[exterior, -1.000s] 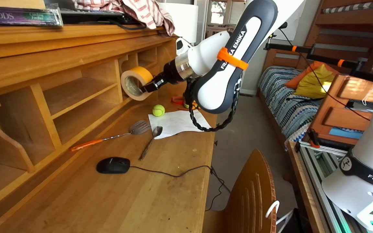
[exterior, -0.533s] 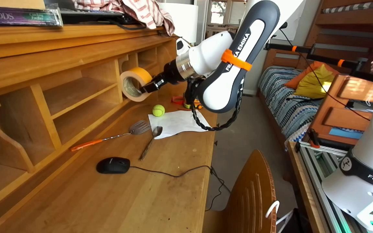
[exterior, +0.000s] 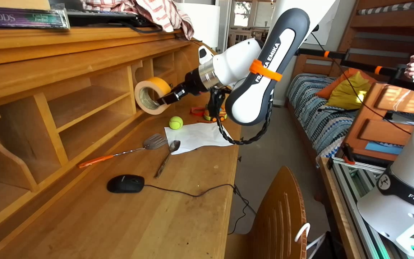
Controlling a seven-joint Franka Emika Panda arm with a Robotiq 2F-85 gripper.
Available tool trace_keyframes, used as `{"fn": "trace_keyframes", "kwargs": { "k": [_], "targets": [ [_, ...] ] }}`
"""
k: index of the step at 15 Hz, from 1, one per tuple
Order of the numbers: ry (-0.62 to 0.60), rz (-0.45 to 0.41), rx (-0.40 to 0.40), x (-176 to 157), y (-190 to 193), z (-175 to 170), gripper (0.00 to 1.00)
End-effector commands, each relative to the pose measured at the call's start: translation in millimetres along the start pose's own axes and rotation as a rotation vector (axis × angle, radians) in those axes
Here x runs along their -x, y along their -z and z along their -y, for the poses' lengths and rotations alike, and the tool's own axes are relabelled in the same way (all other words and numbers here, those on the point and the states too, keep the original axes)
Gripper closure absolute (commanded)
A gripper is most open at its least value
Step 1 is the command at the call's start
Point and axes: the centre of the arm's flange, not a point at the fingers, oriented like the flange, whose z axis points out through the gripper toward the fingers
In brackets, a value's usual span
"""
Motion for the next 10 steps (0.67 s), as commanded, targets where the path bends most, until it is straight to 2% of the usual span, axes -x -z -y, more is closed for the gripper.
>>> {"fn": "trace_keyframes", "kwargs": {
  "k": [1, 10],
  "targets": [
    [-0.020, -0.038, 0.012, 0, 3, -18, 0.71],
    [0.027, -0.050, 0.020, -28, -14, -25, 0.71]
  ]
}}
